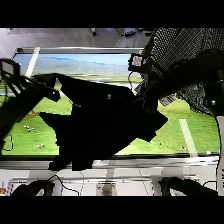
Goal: Fold the clothes and pants, and hang the long-sleeved shirts on hangers.
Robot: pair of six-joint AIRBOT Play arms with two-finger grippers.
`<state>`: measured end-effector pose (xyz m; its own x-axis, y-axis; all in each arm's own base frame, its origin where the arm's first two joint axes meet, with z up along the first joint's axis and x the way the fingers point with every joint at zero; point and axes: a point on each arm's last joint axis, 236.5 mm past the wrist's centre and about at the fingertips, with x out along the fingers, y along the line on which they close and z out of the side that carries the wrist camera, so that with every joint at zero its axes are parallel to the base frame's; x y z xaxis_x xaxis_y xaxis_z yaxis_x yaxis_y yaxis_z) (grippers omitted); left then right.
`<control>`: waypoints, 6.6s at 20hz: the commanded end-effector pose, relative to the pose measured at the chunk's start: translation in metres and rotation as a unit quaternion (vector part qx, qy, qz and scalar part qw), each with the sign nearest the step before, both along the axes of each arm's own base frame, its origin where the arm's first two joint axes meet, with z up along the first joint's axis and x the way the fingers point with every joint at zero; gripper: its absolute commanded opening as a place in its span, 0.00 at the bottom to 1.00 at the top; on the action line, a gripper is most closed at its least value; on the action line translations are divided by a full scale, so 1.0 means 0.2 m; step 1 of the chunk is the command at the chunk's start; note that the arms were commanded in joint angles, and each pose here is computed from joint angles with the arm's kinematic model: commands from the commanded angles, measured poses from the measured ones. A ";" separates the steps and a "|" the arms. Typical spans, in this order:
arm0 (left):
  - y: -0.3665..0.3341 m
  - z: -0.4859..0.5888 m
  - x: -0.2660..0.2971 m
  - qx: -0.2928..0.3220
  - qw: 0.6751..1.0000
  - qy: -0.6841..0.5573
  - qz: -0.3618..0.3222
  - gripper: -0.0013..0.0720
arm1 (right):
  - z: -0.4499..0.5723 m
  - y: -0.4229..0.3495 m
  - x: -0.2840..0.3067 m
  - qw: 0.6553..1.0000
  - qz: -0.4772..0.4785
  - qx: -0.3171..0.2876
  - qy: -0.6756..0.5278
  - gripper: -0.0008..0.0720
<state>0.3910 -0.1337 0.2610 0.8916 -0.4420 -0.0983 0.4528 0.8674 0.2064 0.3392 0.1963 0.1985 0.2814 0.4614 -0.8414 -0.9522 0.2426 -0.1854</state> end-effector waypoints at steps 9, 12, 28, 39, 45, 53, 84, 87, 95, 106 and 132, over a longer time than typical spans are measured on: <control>-0.35 -0.15 -0.49 0.042 0.964 0.192 -0.179 0.05 | 0.05 -0.02 0.27 0.991 -0.122 0.038 -0.049 0.04; -0.59 -0.12 -0.68 0.036 0.945 0.191 -0.262 0.05 | 0.05 -0.02 0.27 0.990 -0.124 0.039 -0.049 0.04; -0.90 -0.33 -0.73 0.084 0.925 0.226 -0.294 0.79 | 0.10 0.07 0.17 0.996 -0.021 0.045 -0.069 0.04; -0.14 0.00 -0.42 0.261 0.959 0.057 -0.090 0.77 | 0.16 0.13 0.11 0.992 0.056 0.047 -0.106 0.04; -0.36 -0.39 -0.28 0.307 0.924 0.122 -0.191 0.77 | 0.24 0.18 0.02 0.987 0.090 0.073 -0.115 0.04; -0.50 -0.57 -0.16 0.291 0.919 0.140 -0.225 0.05 | 0.24 0.19 -0.04 0.986 0.104 0.079 -0.102 0.04; -0.82 -0.41 -0.29 0.135 0.949 0.167 -0.231 0.05 | 0.07 0.43 0.38 0.610 -0.489 0.590 0.205 0.64; -0.84 -0.41 -0.31 0.136 0.947 0.165 -0.238 0.05 | -0.02 0.45 0.41 0.593 -0.507 0.584 0.225 0.64; -0.78 -0.39 -0.27 0.161 0.951 0.146 -0.218 0.05 | 0.26 0.31 0.32 0.638 -0.461 0.598 0.150 0.64; -0.81 -0.30 -0.22 0.121 0.964 0.119 -0.205 0.05 | 0.06 0.09 0.36 0.606 -0.502 0.607 0.111 0.65; -0.77 -0.21 -0.26 0.120 0.966 0.102 -0.205 0.05 | 0.09 0.12 0.33 0.662 -0.501 0.549 0.094 0.58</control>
<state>0.3371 -0.2893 0.2175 0.5908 -0.6997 -0.4017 0.8055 0.5403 0.2434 0.4166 0.2493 0.2222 0.8489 0.5156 -0.1164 -0.2402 0.5724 0.7840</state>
